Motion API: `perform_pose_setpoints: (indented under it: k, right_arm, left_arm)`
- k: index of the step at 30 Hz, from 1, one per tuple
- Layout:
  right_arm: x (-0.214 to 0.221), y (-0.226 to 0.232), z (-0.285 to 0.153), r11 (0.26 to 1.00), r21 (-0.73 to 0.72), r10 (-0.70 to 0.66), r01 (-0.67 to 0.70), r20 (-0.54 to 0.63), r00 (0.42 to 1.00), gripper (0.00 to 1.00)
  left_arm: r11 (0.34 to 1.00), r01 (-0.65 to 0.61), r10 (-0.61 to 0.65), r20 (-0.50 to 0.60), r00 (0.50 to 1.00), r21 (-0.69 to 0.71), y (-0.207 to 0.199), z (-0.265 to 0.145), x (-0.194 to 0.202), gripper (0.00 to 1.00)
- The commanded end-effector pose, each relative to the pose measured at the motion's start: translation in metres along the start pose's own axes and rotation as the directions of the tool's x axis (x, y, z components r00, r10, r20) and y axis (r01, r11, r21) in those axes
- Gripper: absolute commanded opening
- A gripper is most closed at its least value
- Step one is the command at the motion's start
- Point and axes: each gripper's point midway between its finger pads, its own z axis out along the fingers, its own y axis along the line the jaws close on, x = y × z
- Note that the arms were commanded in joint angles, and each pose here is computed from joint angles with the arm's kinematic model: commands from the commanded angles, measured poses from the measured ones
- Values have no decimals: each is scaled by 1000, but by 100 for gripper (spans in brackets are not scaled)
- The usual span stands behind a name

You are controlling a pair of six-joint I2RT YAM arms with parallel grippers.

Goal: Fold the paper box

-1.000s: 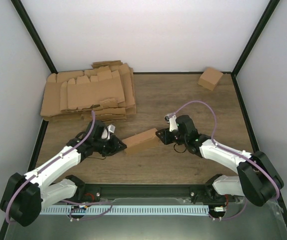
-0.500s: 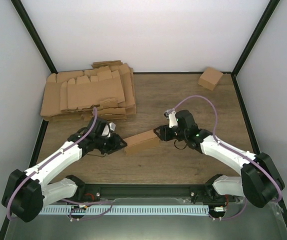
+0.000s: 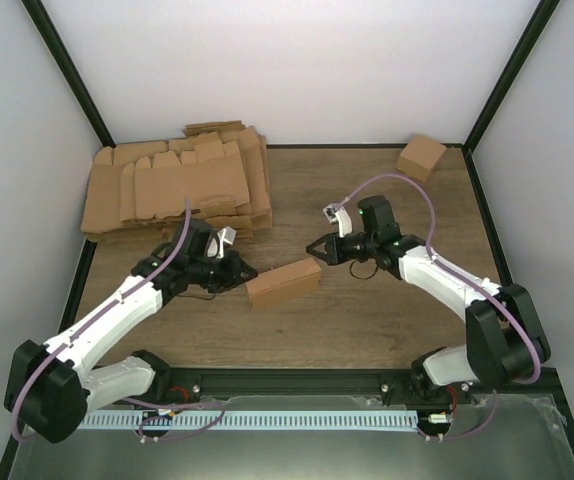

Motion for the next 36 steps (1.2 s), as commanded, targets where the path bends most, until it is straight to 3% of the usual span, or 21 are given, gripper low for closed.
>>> perform_pose_setpoints:
  k: [1, 15, 20, 29, 36]
  right_arm:
    - [6, 16, 3, 986, -162, 26, -33, -41, 999, 1]
    - [70, -27, 37, 971, -155, 156, -180, -152, 976, 1]
    - [57, -20, 30, 979, -145, 128, -145, -123, 984, 1]
    - [16, 8, 13, 982, -178, 47, -57, -62, 997, 1]
    - [37, -3, 26, 971, -210, 89, -112, -114, 989, 1]
  left_arm:
    - [999, -3, 4, -16, 1000, 50, -1, 8, 2, 4]
    - [997, 74, -75, -85, 994, -18, 54, 38, 30, 4]
    - [997, 74, -75, -86, 993, -15, 53, 36, 31, 4]
    - [998, 0, 3, -49, 999, 59, 6, 16, 9, 4]
    - [999, 37, -34, -81, 996, 33, 31, 30, 21, 4]
